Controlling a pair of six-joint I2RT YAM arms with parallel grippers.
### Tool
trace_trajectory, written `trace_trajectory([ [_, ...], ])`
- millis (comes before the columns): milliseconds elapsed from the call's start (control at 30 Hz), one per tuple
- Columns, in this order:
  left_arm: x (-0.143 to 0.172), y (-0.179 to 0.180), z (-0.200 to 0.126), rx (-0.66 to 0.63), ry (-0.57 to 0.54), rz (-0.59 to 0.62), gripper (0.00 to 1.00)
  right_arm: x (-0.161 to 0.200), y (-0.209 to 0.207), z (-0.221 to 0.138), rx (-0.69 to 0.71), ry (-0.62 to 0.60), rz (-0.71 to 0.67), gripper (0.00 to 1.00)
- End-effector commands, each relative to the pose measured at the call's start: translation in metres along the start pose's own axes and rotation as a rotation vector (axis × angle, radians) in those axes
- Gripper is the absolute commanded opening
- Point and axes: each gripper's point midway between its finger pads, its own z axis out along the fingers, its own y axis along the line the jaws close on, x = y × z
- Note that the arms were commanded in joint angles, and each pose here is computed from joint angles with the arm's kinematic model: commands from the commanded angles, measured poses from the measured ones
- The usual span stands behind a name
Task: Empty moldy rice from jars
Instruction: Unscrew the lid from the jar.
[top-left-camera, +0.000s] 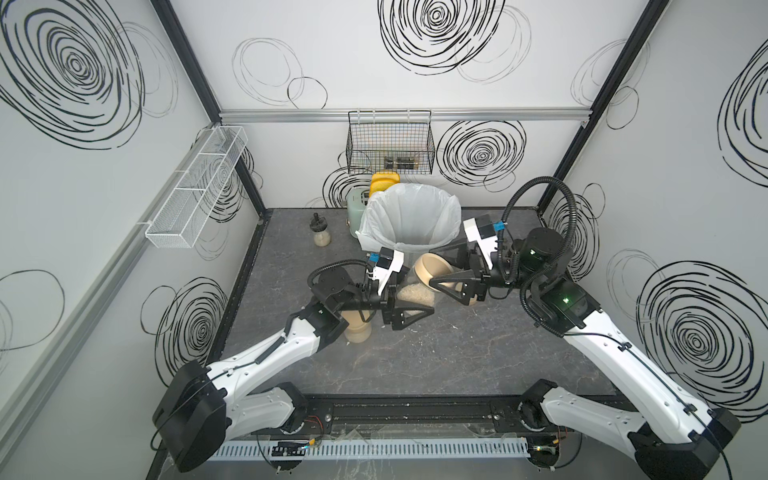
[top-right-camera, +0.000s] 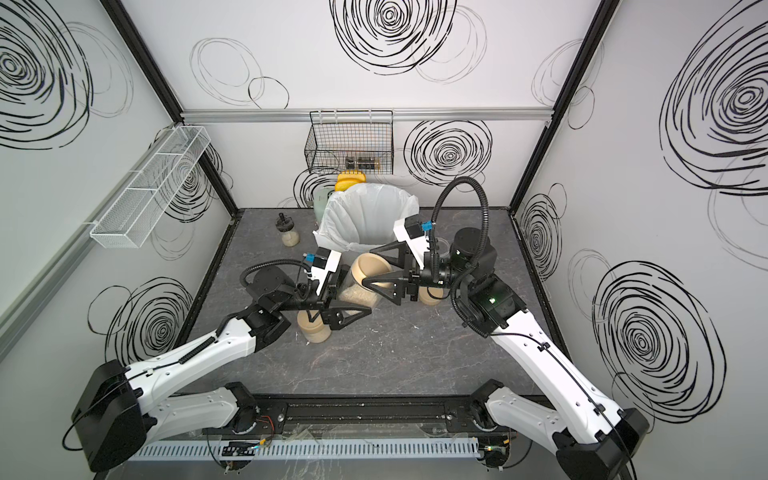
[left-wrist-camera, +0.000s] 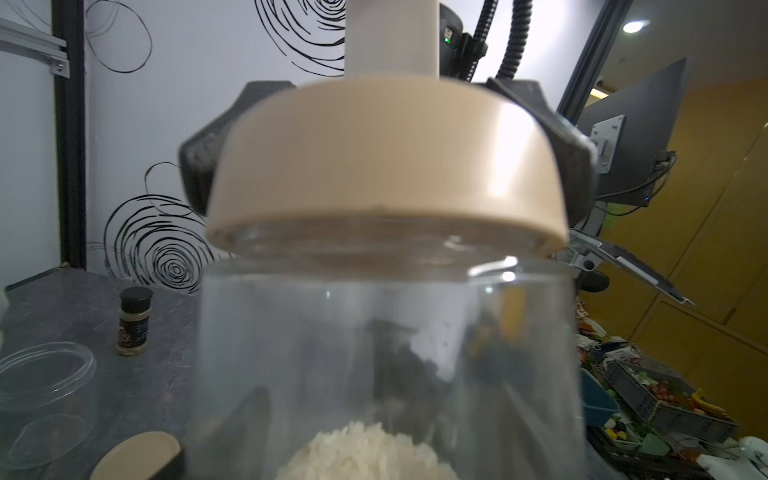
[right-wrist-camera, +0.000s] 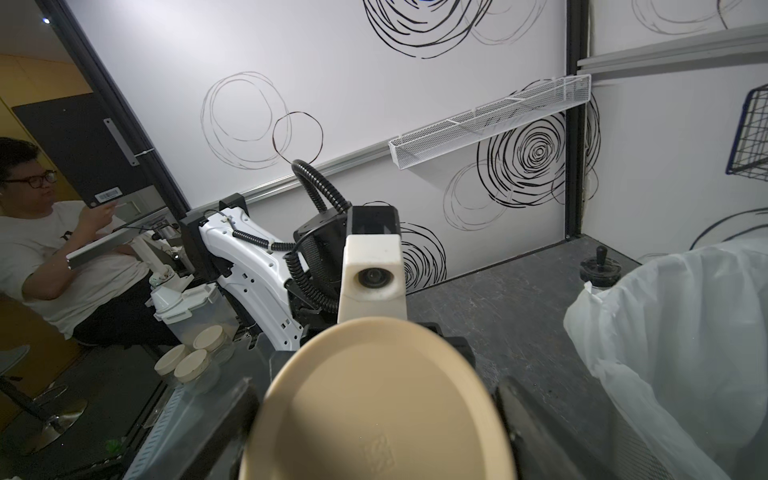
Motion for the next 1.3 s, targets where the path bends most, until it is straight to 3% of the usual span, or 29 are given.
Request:
trace_trajectory([
  [0,-0.052,-0.060,-0.008,0.202,-0.149,0.191,0.58,0.011,0.004,0.003,-0.059,0.045,-0.039,0.59],
  [867,-0.052,-0.083,-0.013,0.357,-0.173,0.136,0.57,-0.012,0.021,0.005,-0.235,0.034,-0.199,0.59],
  [1267,-0.051,-0.074,-0.010,0.295,-0.167,0.162,0.58,-0.008,0.015,0.004,-0.186,0.037,-0.202,0.87],
])
